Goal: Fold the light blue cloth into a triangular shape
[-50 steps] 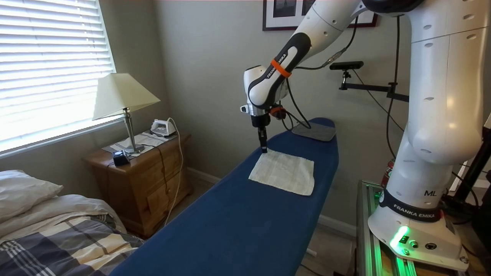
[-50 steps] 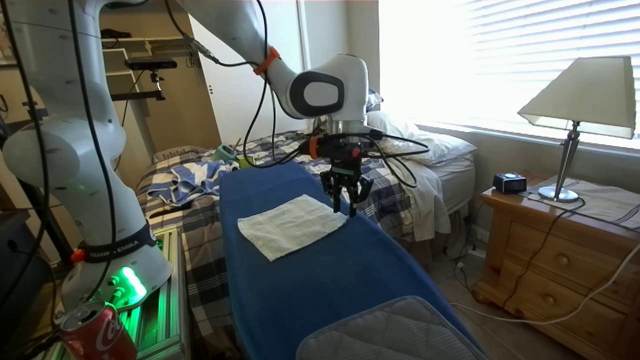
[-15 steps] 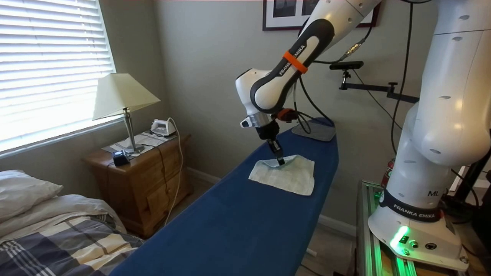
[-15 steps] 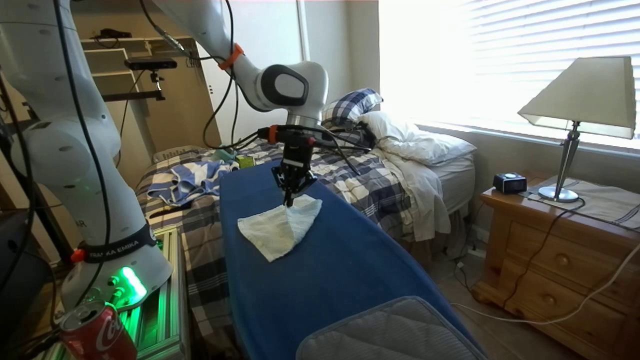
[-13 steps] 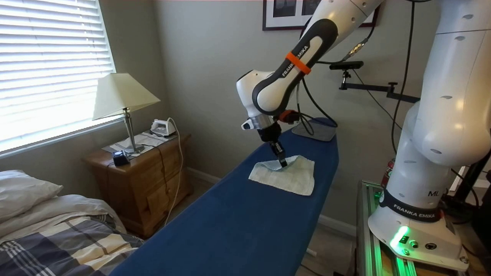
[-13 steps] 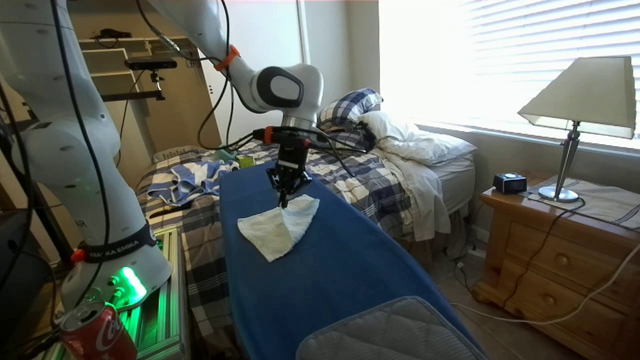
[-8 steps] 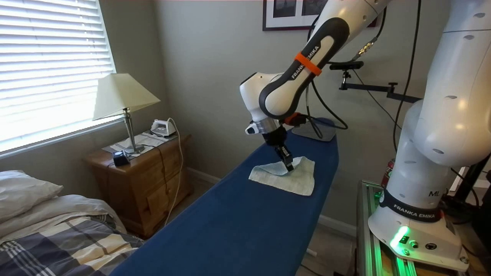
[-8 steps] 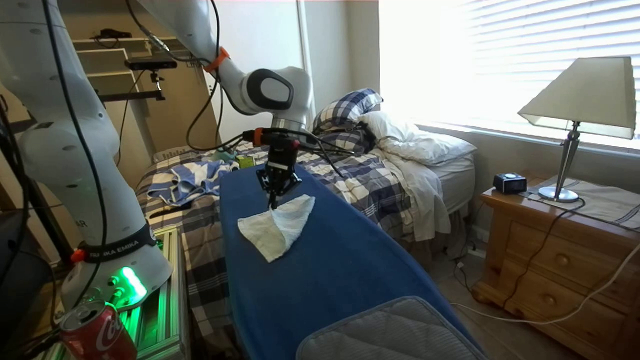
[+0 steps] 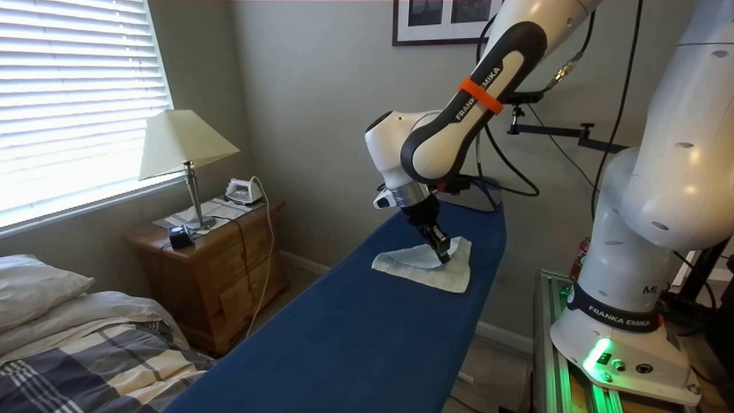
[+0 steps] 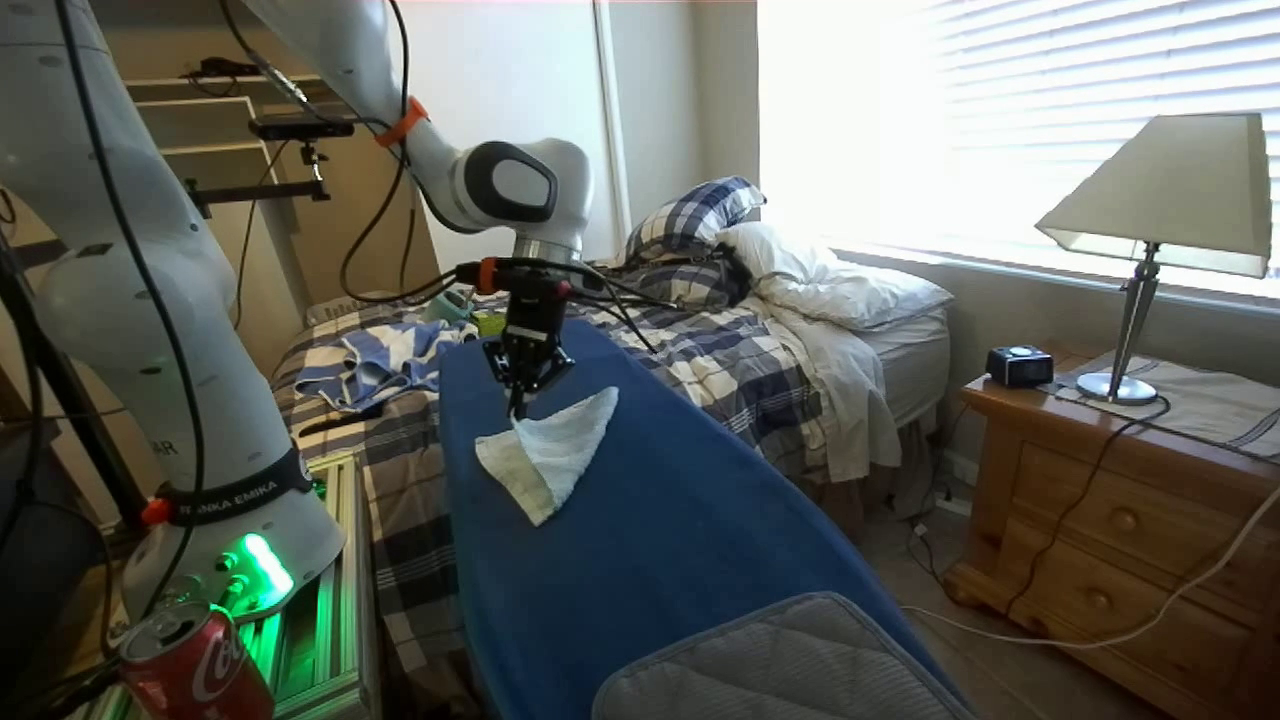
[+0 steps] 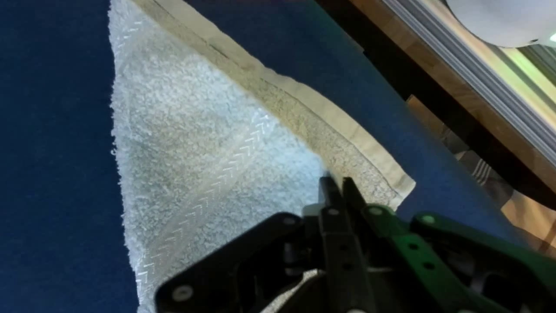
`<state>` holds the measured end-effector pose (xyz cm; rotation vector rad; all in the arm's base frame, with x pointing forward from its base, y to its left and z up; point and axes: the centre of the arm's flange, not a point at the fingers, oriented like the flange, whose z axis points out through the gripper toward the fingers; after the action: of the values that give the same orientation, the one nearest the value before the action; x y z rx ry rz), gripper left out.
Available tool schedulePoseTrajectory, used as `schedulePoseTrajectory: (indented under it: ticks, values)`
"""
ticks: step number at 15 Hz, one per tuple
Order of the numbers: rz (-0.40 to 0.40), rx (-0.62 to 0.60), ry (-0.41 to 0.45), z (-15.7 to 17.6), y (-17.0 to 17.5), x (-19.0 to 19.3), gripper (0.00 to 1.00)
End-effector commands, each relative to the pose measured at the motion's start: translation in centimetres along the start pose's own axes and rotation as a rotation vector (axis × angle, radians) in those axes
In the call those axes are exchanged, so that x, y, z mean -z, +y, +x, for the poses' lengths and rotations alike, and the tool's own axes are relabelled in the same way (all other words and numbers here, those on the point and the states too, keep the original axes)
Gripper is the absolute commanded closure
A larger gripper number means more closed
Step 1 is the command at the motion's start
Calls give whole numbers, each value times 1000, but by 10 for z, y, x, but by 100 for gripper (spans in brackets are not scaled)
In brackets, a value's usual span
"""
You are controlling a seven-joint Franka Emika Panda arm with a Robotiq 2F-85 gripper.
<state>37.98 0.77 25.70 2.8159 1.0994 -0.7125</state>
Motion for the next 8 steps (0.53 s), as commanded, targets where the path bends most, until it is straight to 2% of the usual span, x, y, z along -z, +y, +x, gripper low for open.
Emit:
schedulePoseTrajectory:
  ticks: [1, 8]
  values:
    - [-14, 33, -5, -5, -22, -2, 95]
    - [-20, 76, -23, 2, -34, -9, 95]
